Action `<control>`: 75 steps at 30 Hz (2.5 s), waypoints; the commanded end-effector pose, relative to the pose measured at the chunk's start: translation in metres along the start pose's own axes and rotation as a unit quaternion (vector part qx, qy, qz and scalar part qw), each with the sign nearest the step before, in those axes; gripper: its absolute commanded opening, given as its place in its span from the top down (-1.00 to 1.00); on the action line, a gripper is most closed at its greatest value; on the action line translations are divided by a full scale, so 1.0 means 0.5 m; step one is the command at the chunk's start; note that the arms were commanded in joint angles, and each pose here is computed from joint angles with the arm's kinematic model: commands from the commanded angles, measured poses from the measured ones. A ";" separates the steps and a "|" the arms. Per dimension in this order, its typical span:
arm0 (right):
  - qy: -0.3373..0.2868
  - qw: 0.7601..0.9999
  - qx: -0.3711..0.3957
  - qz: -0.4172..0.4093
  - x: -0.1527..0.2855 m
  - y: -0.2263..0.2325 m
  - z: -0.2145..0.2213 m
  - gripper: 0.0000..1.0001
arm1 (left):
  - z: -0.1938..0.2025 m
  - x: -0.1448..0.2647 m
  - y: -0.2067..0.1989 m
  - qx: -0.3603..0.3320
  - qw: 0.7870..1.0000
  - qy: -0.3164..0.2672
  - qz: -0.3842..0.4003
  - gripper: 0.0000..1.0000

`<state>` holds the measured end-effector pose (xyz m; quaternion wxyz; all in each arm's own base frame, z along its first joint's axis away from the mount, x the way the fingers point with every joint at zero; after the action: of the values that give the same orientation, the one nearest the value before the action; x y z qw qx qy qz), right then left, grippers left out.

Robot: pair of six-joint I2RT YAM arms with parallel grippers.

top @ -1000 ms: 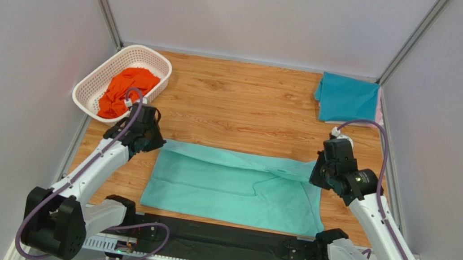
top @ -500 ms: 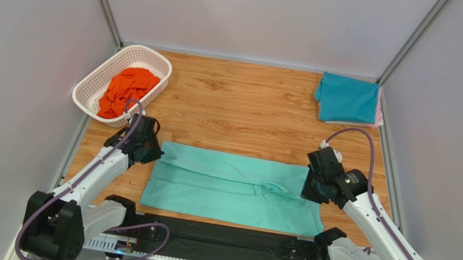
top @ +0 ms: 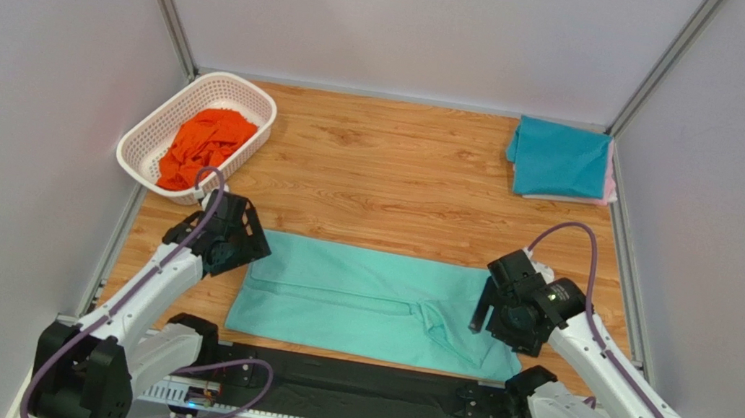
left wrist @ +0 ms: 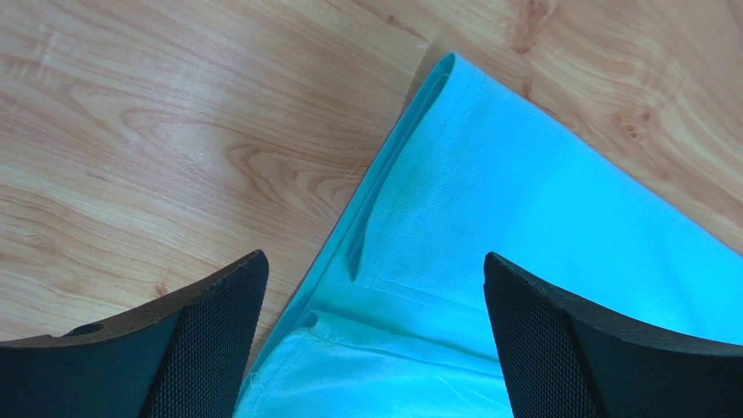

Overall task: Fold and stack the t-shirts
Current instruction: Fold the tshirt

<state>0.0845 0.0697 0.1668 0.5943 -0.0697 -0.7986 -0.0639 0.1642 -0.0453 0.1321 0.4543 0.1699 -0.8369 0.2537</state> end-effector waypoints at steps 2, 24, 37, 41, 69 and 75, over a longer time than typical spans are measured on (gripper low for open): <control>-0.043 0.998 -0.005 -0.056 0.035 0.013 -0.017 -1.00 | -0.028 0.051 -0.023 0.007 0.999 -0.027 0.043 -0.99; -0.036 0.994 -0.031 -0.101 -0.112 0.114 -0.093 -1.00 | 0.035 -0.027 -0.136 -0.065 0.980 0.125 0.140 -0.99; -0.019 0.992 -0.021 -0.122 -0.220 0.153 -0.226 -1.00 | 0.082 -0.061 -0.112 -0.049 0.978 0.151 0.134 -0.99; -0.012 0.993 -0.001 -0.116 -0.258 0.175 -0.292 -1.00 | 0.088 -0.065 -0.111 -0.048 0.978 0.159 0.126 -0.99; 0.000 0.966 0.047 -0.255 -0.398 0.459 -0.662 -1.00 | 0.295 -0.010 -0.215 -0.087 0.943 0.234 0.220 -0.99; -0.047 0.939 0.010 -0.341 -0.439 0.518 -0.709 -1.00 | 0.336 -0.005 -0.280 -0.095 0.923 0.261 0.266 -0.99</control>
<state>0.5314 0.2416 0.1117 0.4604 0.2138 -0.8334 -0.2184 0.1299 -0.2492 0.1049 0.5681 -0.1877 -0.7292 0.3321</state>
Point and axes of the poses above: each gripper's point midway between its finger pads, its own x axis back along the fingers, its own y axis along the line the jaws close on, z = x × y, the point moved 9 cm from there along x, back along the fingers, and after that the axes turned 6 degrees about x, right-handed, at the moved point
